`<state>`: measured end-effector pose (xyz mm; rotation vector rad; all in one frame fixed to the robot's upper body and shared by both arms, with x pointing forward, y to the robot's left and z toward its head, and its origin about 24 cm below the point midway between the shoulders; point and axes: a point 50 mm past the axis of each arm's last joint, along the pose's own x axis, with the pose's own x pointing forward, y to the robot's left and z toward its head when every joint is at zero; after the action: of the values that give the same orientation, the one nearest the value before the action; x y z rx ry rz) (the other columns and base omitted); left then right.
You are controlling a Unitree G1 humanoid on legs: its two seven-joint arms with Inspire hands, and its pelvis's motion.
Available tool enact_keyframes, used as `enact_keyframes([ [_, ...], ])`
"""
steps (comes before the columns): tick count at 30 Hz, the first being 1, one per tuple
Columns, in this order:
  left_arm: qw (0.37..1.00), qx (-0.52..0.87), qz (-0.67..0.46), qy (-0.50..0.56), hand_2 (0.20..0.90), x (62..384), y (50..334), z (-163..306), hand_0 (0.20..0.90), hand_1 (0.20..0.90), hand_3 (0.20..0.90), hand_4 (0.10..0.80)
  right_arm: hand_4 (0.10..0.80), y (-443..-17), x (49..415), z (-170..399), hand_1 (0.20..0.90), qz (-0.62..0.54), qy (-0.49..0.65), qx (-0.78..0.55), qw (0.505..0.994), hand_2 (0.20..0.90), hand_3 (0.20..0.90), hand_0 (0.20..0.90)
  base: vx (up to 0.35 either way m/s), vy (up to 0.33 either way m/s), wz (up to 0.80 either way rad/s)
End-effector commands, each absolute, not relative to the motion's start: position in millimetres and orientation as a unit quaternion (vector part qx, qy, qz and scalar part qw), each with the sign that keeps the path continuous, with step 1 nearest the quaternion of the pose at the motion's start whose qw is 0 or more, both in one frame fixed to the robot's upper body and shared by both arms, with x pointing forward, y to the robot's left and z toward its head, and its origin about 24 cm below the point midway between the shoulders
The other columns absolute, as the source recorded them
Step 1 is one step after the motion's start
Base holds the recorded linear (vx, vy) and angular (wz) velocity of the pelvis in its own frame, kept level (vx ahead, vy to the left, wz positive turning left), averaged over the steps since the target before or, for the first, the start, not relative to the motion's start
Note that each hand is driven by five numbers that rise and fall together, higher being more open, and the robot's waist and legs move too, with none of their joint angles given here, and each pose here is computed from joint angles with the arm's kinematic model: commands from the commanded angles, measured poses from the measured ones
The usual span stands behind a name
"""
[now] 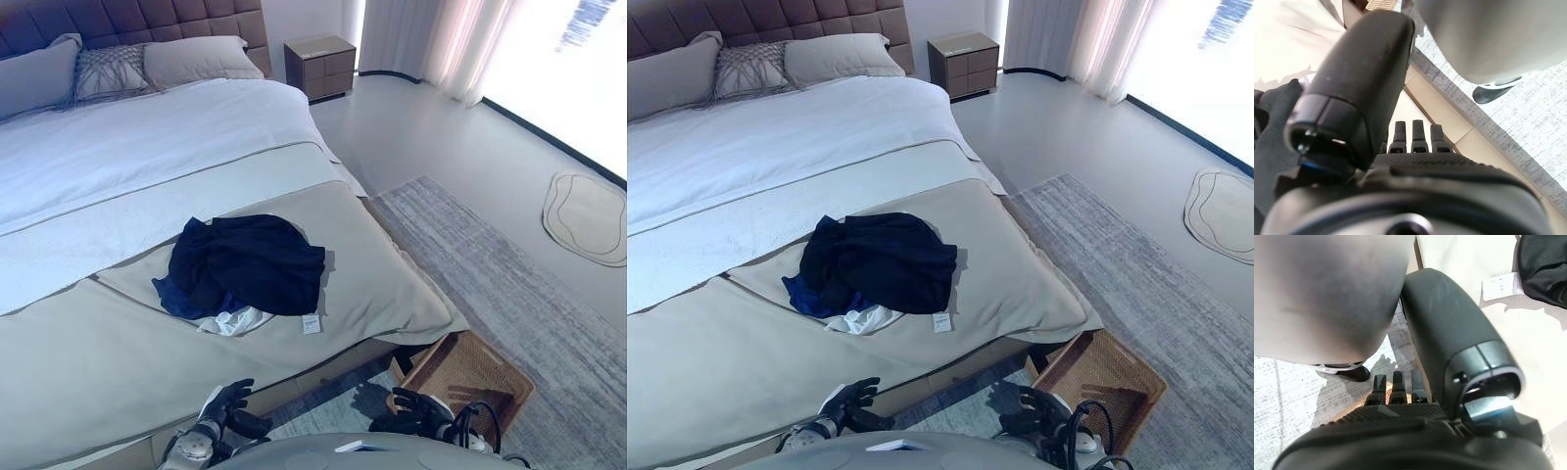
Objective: Pick up the clothes from the bed and place them into the basket
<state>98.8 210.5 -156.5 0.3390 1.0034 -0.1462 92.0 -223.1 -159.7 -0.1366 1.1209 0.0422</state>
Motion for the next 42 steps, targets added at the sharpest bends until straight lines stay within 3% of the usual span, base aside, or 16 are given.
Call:
enact_keyframes([
  [1, 0.882, 0.162, -0.061, 0.438, 0.9, 127.2, 207.9, -148.8, 0.9, 0.9, 0.9, 0.8, 0.8, -219.6, 113.5, -155.8, 0.9, 0.03, 0.508, -0.082, 0.857, 0.9, 0.9, 0.9, 0.0, 0.0, 0.0],
  [24, 0.889, 0.176, -0.034, 0.42, 0.9, 128.2, 204.8, -147.8, 0.9, 0.9, 0.9, 0.8, 0.8, -221.9, 123.5, -149.8, 0.9, -0.004, 0.46, -0.106, 0.882, 0.9, 0.9, 0.9, 0.0, 0.0, 0.0],
  [27, 0.903, 0.19, -0.024, 0.385, 0.9, 143.1, 211.1, -138.4, 0.9, 0.9, 0.9, 0.8, 0.8, -222.8, 147.5, -138.0, 0.9, 0.008, 0.411, -0.118, 0.904, 0.9, 0.9, 0.9, 0.0, 0.0, 0.0],
  [33, 0.934, 0.243, 0.007, 0.262, 0.9, 200.7, 228.0, -95.8, 0.9, 0.9, 0.9, 0.8, 0.8, -222.8, 238.1, -73.5, 0.9, 0.007, 0.229, -0.236, 0.944, 0.9, 0.9, 0.9, -0.047, -0.016, 0.11],
  [42, 0.925, 0.375, 0.034, 0.052, 0.9, 257.7, 236.3, -12.8, 0.9, 0.9, 0.9, 0.8, 0.8, -229.1, 326.2, 45.2, 0.9, -0.063, 0.029, -0.36, 0.93, 0.9, 0.9, 0.9, -0.013, 0.007, 0.26],
])
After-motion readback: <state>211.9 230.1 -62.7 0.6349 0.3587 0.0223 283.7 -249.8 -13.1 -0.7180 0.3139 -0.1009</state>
